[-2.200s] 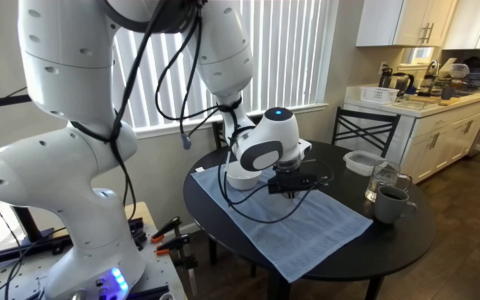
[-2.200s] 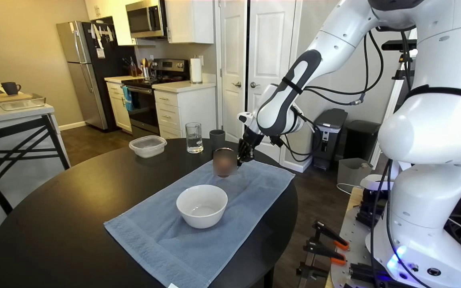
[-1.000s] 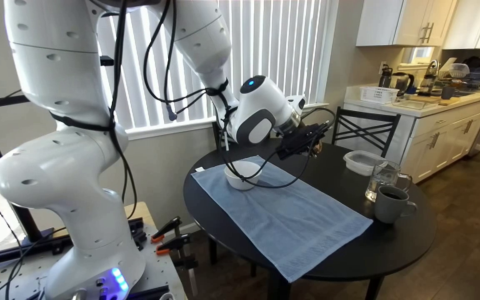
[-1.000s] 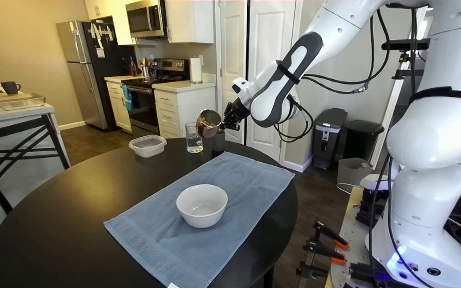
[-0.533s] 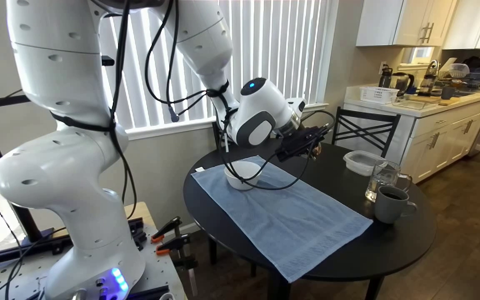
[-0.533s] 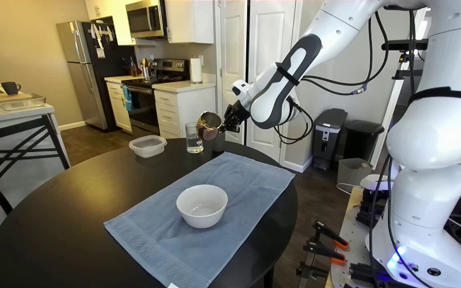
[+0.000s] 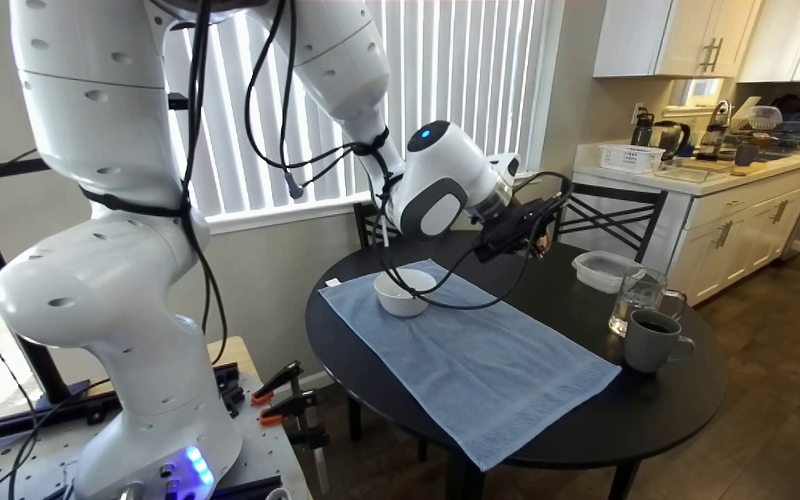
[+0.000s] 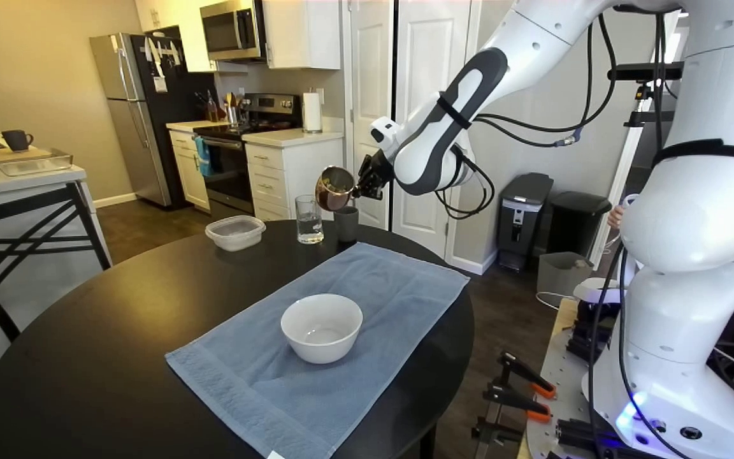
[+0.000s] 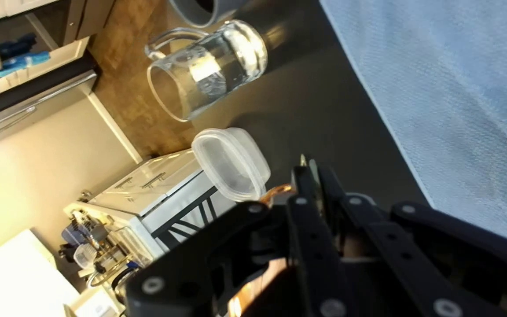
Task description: Transfer the contents of the cup into the white bowl
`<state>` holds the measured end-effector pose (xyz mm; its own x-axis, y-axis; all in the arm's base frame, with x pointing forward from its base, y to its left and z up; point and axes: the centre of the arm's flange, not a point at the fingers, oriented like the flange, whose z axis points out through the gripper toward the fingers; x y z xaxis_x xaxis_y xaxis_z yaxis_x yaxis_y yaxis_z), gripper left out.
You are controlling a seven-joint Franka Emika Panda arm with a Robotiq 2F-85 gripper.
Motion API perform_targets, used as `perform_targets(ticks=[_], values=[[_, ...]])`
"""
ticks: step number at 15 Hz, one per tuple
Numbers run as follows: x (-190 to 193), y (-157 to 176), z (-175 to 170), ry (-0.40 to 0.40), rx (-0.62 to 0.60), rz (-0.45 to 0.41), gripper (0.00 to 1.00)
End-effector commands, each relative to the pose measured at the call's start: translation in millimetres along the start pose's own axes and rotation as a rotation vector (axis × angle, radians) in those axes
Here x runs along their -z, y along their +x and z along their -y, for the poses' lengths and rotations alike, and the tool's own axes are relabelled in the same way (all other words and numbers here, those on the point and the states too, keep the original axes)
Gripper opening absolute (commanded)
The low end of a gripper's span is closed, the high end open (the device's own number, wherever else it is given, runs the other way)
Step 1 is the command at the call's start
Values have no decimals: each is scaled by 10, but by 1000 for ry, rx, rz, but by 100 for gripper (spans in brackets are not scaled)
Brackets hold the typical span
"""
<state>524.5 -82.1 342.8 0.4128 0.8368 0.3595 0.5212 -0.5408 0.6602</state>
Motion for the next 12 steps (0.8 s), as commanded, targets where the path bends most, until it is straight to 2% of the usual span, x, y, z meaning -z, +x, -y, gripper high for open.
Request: perform_targets(ticks=[1,4,6,8,10,12], values=[[53,557,-306,-147,118,-15,3],[166,940,-466,-211,200,-55,2],[204,1117,-441,-200,240,-89,2],[191,1263,-280,-134,280,-137,2],[142,1407,17,-51,319,-187,2],[107,1587,271,-1,382,-224,2]])
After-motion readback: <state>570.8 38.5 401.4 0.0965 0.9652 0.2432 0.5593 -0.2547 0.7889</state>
